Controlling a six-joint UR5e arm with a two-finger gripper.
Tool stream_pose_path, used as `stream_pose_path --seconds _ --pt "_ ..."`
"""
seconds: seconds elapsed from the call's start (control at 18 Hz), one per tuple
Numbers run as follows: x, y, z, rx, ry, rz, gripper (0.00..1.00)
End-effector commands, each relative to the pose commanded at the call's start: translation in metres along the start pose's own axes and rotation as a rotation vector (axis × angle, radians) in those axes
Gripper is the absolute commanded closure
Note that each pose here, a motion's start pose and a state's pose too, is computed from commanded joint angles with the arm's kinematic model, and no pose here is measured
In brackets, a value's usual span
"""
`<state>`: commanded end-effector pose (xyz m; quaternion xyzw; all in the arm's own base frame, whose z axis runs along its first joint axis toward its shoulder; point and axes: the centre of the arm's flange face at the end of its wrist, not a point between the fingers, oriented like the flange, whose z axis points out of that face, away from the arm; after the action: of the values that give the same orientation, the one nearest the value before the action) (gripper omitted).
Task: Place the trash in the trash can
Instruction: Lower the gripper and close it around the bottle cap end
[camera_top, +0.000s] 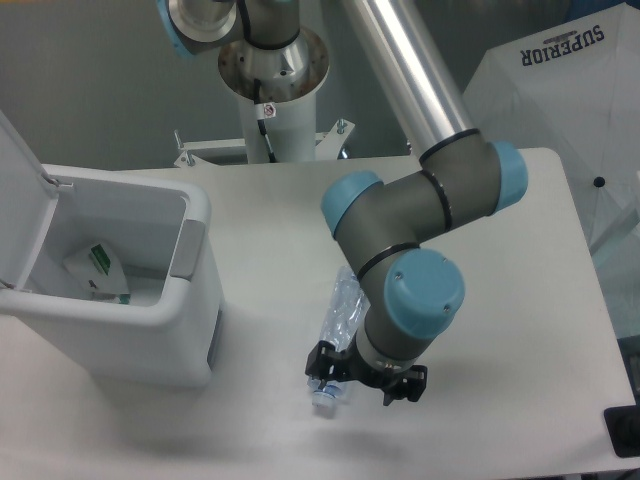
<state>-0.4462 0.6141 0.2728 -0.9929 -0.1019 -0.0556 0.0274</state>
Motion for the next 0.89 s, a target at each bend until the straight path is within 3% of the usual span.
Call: stream_pose_path --seconds 0.56,0.89 --pt "0.028 -0.014 0.043 -0.11 -0.058 0.052 0.0" --pt "0.027 -0.015 0.059 -0.136 -0.065 0.028 0.04"
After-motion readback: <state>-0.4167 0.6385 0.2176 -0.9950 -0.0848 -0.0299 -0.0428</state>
